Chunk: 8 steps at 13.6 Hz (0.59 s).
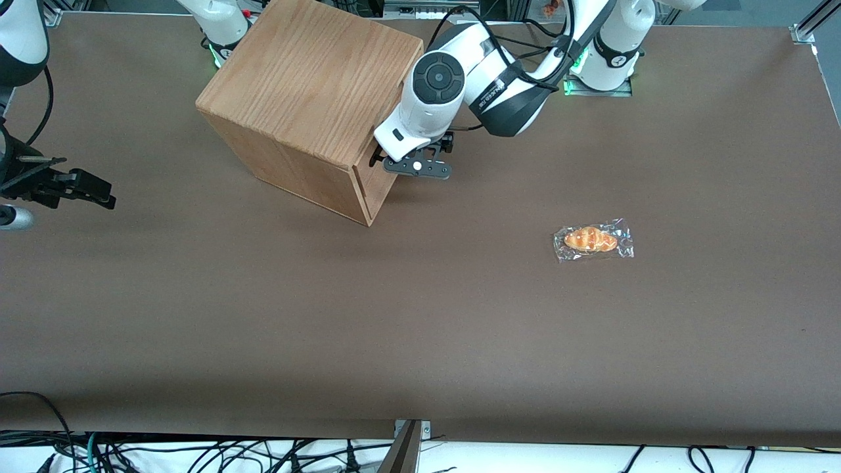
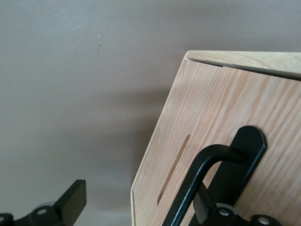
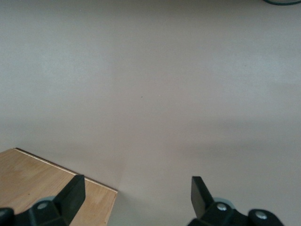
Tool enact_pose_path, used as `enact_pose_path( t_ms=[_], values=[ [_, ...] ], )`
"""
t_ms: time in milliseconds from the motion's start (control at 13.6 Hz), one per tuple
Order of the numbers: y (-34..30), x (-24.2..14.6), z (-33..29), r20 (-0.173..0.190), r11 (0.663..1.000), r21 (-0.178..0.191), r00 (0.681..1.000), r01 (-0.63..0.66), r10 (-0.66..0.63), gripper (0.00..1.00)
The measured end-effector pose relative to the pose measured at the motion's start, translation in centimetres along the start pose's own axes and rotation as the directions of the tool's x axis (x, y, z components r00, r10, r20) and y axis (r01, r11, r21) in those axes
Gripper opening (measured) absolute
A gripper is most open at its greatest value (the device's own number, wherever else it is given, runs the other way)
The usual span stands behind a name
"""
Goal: Open top drawer with left arm
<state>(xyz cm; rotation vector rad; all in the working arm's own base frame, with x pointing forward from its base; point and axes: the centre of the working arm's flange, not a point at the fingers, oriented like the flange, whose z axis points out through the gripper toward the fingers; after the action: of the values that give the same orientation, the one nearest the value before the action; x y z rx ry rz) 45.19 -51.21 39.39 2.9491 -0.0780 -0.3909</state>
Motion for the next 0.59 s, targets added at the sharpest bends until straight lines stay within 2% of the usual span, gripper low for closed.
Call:
enact_pose_path(
  t_ms=[587],
  values=[
    [-0.50,0.38,-0.21,-0.005,1.000,0.008,1.000,-0.013,0.013,1.00]
  ],
)
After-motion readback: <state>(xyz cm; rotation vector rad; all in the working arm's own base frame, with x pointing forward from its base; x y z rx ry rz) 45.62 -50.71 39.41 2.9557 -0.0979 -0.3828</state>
